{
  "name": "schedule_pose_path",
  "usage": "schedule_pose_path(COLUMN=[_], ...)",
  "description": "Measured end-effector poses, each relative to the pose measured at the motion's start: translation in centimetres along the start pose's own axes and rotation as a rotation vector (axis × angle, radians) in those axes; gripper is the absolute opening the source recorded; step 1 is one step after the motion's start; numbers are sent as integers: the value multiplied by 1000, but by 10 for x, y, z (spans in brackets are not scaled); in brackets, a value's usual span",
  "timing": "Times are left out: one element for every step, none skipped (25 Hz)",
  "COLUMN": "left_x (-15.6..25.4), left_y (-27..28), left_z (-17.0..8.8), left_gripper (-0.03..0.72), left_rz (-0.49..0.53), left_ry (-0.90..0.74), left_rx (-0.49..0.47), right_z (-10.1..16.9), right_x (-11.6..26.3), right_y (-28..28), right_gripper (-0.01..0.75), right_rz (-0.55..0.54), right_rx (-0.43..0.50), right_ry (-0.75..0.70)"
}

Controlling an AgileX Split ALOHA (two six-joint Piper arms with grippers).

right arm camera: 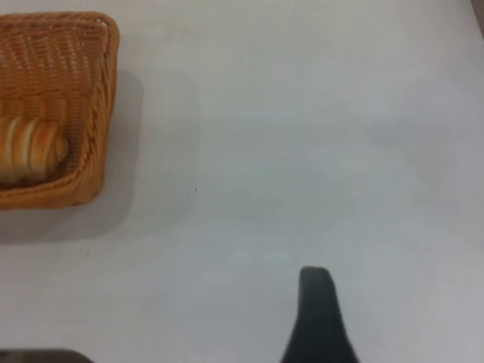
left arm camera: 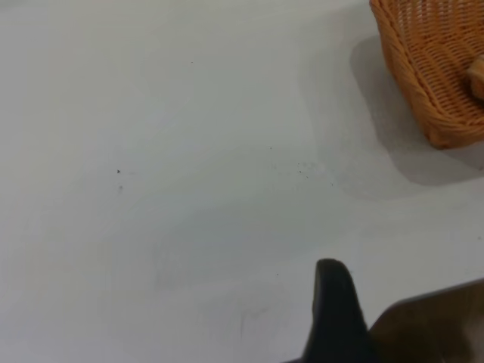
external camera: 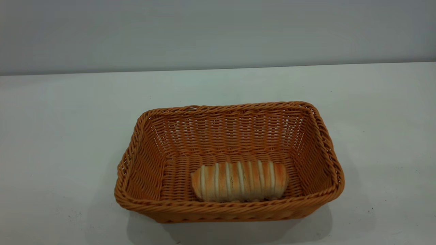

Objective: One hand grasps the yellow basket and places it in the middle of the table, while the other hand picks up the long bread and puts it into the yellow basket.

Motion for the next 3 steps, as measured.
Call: schedule_pose_path(left_x=[0, 0, 0], left_y=[0, 0, 0], left_z=[0, 0, 0], left_gripper=[550, 550, 550], left_rz=[0, 0, 0], left_ry=[0, 0, 0], left_rx=[0, 0, 0], right_z=[0, 0, 0], right_x=[0, 0, 0], right_y=[0, 0, 0], right_gripper=[544, 544, 544], right_rz=[0, 0, 0], right_rx=[0, 0, 0], right_ry=[0, 0, 0])
Point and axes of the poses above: a point on each arm's last joint axis where the gripper is mounted, y pointing back along that axis away from the gripper, z along the wrist's bending axis when the last joint is at zero, x = y × z, the point moved 8 cm from there along -y, pointing out along that axis toward the gripper, and after that the axes turned 3 degrees about -y, right-handed, at the moved point
